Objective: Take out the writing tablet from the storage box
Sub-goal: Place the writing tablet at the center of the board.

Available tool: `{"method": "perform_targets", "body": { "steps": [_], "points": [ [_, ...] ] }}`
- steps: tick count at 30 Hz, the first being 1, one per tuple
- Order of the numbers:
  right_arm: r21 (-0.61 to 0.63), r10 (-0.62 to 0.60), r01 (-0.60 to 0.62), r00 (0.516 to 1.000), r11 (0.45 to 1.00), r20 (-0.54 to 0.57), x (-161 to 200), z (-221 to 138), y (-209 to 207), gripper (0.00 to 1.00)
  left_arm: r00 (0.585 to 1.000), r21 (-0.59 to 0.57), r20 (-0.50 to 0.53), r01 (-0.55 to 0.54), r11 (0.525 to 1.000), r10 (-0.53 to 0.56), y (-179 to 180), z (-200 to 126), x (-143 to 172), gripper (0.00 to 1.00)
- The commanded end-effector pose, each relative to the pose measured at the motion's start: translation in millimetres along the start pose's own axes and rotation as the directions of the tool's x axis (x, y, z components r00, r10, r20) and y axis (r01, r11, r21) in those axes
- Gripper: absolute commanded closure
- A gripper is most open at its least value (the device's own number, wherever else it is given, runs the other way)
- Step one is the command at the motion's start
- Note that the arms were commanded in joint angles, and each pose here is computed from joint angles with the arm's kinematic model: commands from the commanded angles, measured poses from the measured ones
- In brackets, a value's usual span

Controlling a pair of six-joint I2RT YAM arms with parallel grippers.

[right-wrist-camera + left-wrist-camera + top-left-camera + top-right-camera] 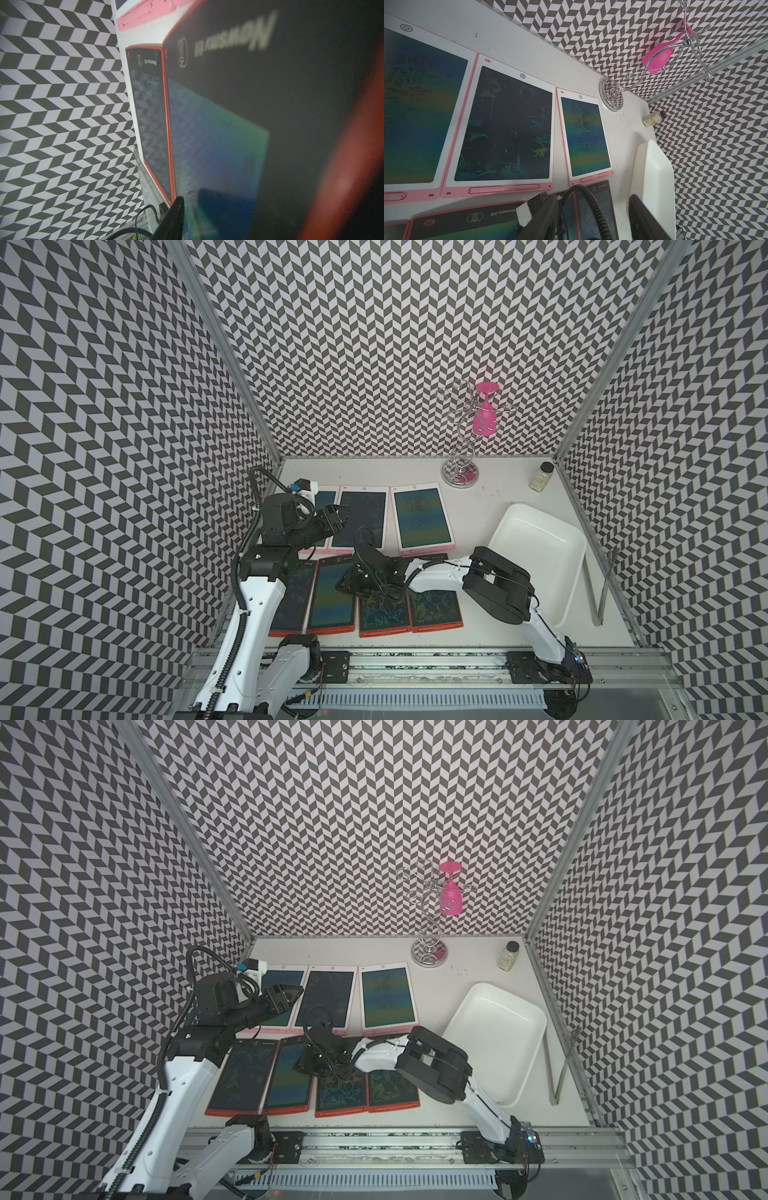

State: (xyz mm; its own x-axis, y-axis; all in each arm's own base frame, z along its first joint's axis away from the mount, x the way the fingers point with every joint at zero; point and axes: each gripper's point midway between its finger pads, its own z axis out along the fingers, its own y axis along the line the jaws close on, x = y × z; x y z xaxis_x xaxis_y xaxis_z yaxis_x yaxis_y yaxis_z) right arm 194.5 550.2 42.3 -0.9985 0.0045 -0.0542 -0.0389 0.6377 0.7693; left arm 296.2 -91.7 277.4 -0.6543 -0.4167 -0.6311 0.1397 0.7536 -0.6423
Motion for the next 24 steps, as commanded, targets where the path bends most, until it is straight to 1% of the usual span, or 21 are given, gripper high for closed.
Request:
{"method": "perform_targets", "body": {
  "steps": [1,7,16,20,24],
  "points": [
    [0.065,-0.023,0.025,1.0,0.998,-0.02,6.6,5.3,-7.6,0.6,1.0,-0.002,0.01,-0.018,1.0,0.018,1.3,-0.8,-2.3,0.44],
    [0.193,-0.062,0.071,0.997,0.979,-0.056,11.5,5.3,-21.7,0.6,1.0,-0.021,0.001,-0.015,1.0,0.015,8.4,1.4,3.6,0.44],
    [0.323,-0.098,0.132,0.988,0.937,-0.118,17.2,1.5,-42.4,0.6,1.0,-0.032,-0.011,-0.006,0.999,0.005,19.3,6.3,15.9,0.44],
    [0.347,-0.106,0.152,0.983,0.925,-0.147,20.4,0.8,-49.7,0.6,1.0,-0.039,-0.012,-0.005,0.999,0.005,24.3,8.7,19.8,0.44],
    [0.365,-0.09,0.138,0.985,0.921,-0.147,22.1,-1.1,-53.2,0.59,1.0,-0.038,-0.026,0.002,0.999,-0.003,27.5,11.7,24.7,0.44]
  ]
}}
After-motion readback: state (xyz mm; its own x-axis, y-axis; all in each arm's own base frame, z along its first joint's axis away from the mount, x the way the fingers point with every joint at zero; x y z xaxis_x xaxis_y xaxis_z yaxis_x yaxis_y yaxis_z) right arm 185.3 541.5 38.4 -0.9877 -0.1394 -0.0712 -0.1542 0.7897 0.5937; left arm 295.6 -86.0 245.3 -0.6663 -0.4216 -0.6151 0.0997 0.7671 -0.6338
